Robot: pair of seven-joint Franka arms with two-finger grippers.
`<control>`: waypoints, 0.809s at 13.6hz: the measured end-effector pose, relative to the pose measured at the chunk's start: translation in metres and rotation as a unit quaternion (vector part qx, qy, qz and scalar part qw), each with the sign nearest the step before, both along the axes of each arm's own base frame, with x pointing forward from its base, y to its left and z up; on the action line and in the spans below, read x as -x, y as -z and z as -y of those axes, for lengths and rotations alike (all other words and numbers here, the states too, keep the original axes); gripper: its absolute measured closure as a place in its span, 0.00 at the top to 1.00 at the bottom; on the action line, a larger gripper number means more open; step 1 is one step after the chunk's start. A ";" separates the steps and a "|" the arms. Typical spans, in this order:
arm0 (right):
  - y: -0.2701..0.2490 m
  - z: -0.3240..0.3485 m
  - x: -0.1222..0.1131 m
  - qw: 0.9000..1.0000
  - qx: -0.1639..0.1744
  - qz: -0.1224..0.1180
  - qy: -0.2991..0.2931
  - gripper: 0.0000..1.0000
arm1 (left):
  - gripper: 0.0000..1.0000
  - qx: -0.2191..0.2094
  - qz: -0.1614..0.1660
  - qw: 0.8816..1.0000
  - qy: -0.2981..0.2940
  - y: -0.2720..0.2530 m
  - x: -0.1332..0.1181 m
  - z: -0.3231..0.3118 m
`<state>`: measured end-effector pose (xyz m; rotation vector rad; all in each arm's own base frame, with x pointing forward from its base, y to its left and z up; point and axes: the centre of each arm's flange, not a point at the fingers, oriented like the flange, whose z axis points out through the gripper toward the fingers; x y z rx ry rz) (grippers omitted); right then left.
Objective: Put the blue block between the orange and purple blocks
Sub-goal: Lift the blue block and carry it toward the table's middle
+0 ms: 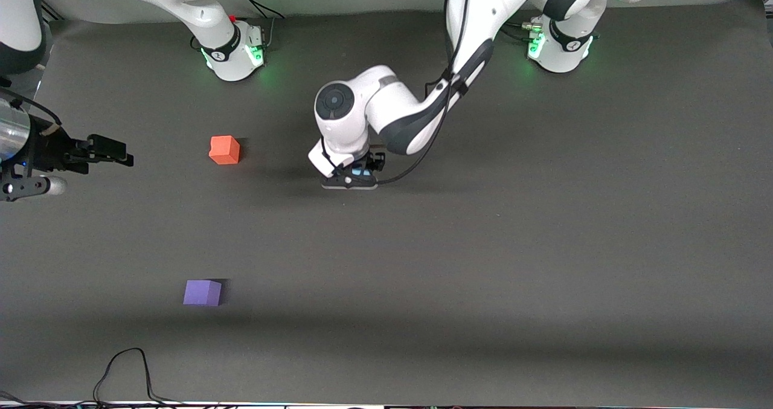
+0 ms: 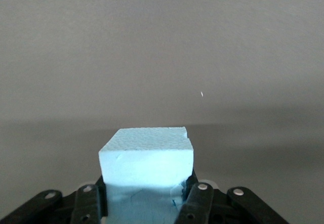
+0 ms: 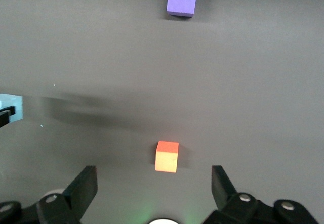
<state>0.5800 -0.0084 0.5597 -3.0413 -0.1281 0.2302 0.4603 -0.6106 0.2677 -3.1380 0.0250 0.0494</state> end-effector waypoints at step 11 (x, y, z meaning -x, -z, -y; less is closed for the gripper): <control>0.030 -0.025 -0.027 1.000 -0.021 0.003 -0.010 1.00 | 0.98 -0.022 0.015 1.000 -0.006 0.062 -0.005 -0.005</control>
